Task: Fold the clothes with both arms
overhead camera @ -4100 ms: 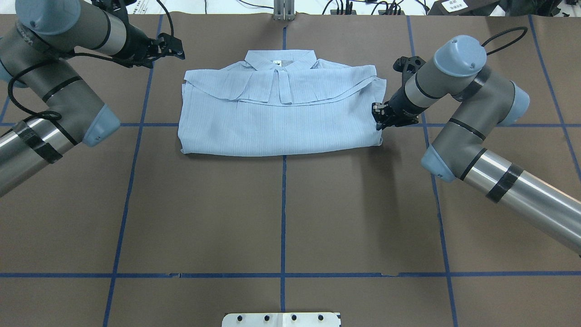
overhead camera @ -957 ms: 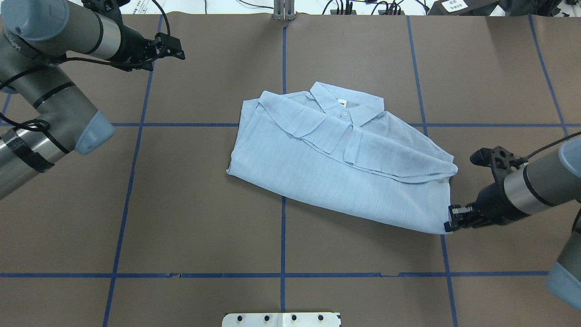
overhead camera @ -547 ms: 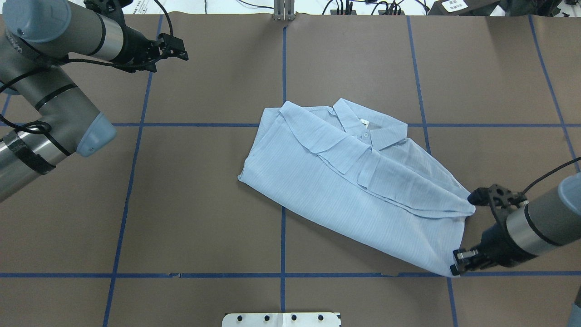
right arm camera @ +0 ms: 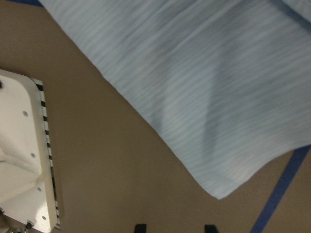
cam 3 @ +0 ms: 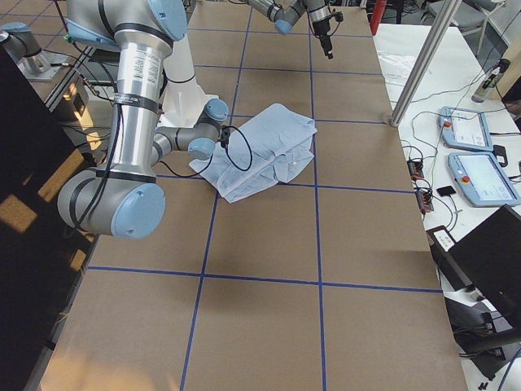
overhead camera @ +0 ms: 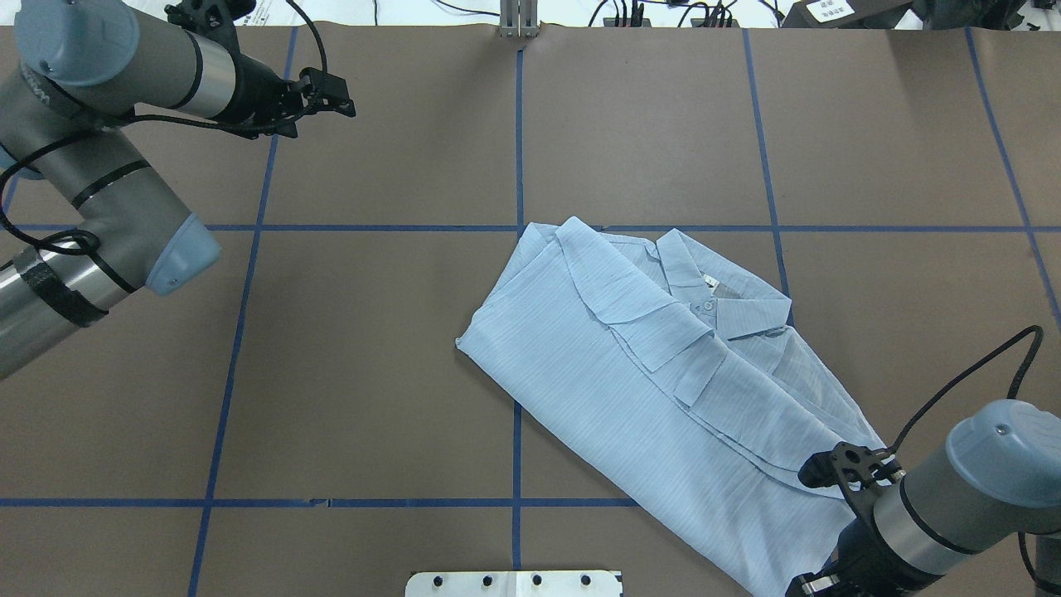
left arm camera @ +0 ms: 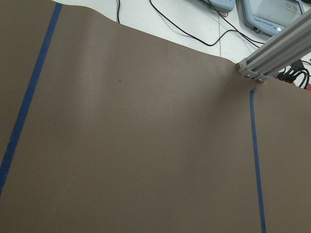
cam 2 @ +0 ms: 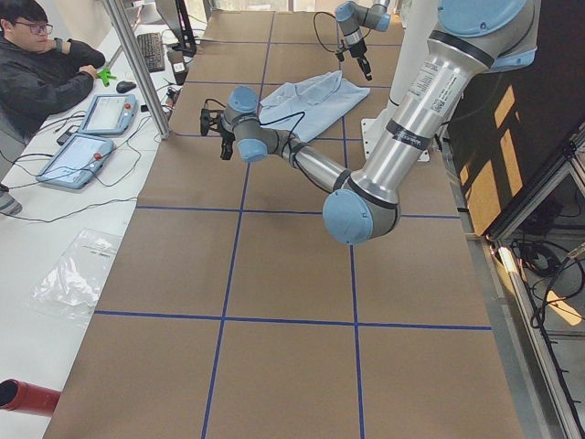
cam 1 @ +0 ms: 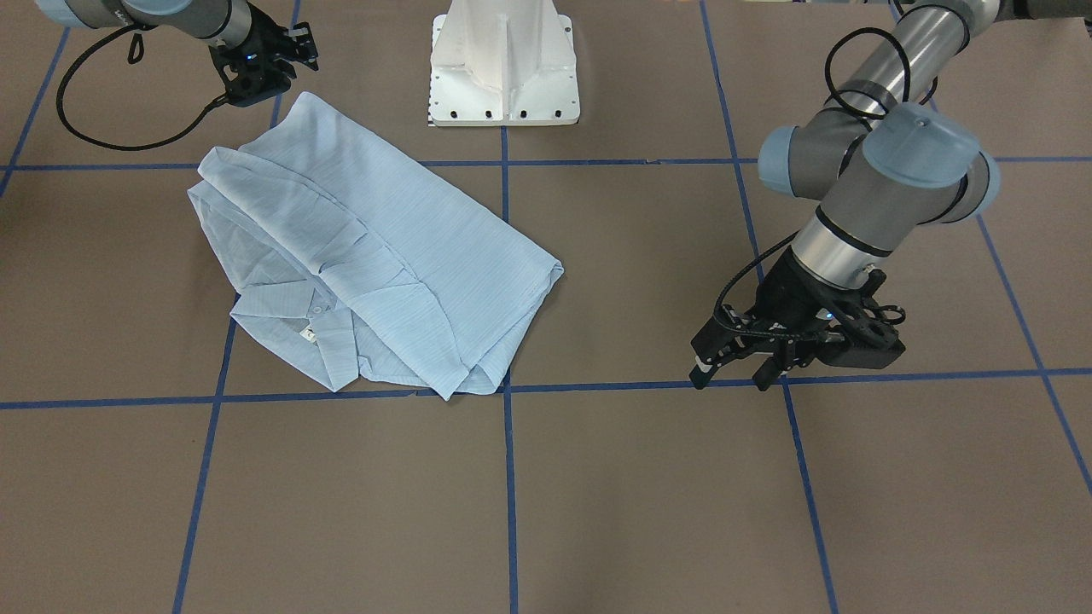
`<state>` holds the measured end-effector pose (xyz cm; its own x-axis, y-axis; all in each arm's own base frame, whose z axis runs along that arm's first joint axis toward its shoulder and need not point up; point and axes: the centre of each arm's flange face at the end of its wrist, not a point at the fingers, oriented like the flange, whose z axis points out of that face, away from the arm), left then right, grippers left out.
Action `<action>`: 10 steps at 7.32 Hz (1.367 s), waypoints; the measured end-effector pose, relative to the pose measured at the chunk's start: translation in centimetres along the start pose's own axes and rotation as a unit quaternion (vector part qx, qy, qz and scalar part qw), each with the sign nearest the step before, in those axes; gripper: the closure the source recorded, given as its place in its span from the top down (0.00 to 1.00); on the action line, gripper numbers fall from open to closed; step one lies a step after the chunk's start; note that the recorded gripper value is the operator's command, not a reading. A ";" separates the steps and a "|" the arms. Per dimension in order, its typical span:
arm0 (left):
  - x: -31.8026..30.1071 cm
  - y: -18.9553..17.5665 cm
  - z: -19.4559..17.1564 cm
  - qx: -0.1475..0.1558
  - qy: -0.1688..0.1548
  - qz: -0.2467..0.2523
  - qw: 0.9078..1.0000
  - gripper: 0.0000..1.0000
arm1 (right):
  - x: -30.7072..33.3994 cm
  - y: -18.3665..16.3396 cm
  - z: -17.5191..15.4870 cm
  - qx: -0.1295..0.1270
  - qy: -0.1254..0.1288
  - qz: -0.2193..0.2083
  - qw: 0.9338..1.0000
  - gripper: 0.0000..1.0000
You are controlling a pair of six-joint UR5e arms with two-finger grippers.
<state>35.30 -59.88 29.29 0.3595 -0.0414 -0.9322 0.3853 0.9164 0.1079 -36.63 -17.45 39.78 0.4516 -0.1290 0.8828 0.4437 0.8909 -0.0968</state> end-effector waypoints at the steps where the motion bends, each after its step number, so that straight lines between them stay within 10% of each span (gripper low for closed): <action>1: 1.1 1.5 0.3 -0.010 0.009 0.008 1.000 0.99 | -1.5 -1.7 -1.0 0.036 -0.011 -0.005 0.999 1.00; 5: 6.0 13.5 5.7 -0.090 0.029 0.046 0.994 0.85 | -4.0 -9.6 -10.2 0.240 -0.038 0.002 0.970 1.00; 10: 9.6 19.1 9.5 -0.127 0.035 0.063 0.989 0.52 | -3.8 -12.0 -15.0 0.293 -0.050 0.009 0.955 1.00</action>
<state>54.17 -46.60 25.68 0.3277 0.0989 -0.9396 0.1115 0.9835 0.1424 -32.04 -34.18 30.65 0.3658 -0.0949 0.9258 -0.0860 0.9871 0.1351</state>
